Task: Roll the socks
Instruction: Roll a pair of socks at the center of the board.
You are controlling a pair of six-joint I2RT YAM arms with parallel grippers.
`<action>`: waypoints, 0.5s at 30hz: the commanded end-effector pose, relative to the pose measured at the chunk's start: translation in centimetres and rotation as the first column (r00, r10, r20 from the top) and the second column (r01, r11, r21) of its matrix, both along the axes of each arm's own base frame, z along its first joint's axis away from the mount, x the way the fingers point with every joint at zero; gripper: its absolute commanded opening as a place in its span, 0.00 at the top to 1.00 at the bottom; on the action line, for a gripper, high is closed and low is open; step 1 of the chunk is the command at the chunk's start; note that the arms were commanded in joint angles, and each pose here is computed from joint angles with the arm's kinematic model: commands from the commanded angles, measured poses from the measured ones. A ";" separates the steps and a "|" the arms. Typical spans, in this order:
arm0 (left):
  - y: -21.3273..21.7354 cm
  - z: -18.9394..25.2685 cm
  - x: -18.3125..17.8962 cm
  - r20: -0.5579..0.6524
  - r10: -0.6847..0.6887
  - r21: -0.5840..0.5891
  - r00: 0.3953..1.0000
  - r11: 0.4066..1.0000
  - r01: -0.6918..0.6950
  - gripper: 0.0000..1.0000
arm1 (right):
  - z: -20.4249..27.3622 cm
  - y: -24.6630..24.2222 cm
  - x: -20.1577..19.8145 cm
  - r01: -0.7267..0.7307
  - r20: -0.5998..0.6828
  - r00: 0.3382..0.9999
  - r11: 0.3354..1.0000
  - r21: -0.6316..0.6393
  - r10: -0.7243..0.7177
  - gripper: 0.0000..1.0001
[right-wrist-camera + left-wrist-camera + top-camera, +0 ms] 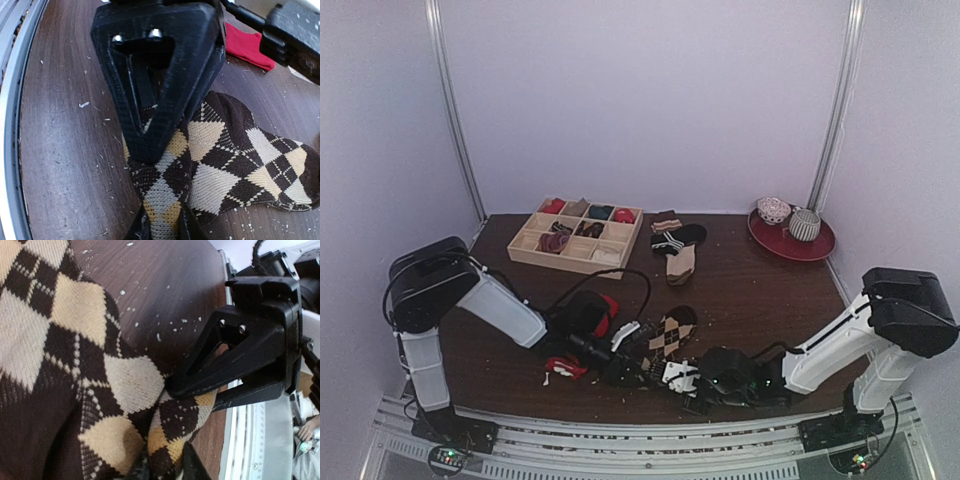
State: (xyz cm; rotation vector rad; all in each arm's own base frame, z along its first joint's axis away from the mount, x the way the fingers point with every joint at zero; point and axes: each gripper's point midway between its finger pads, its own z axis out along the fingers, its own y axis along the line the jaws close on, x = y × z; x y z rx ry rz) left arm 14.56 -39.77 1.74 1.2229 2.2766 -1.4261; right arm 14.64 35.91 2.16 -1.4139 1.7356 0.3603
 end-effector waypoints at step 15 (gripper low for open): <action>3.8 8.7 0.3 0.587 0.117 -0.207 0.801 0.978 0.009 0.03 | -6.6 -3.3 -3.6 0.125 -0.854 0.503 0.989 -0.080 -0.132 0.86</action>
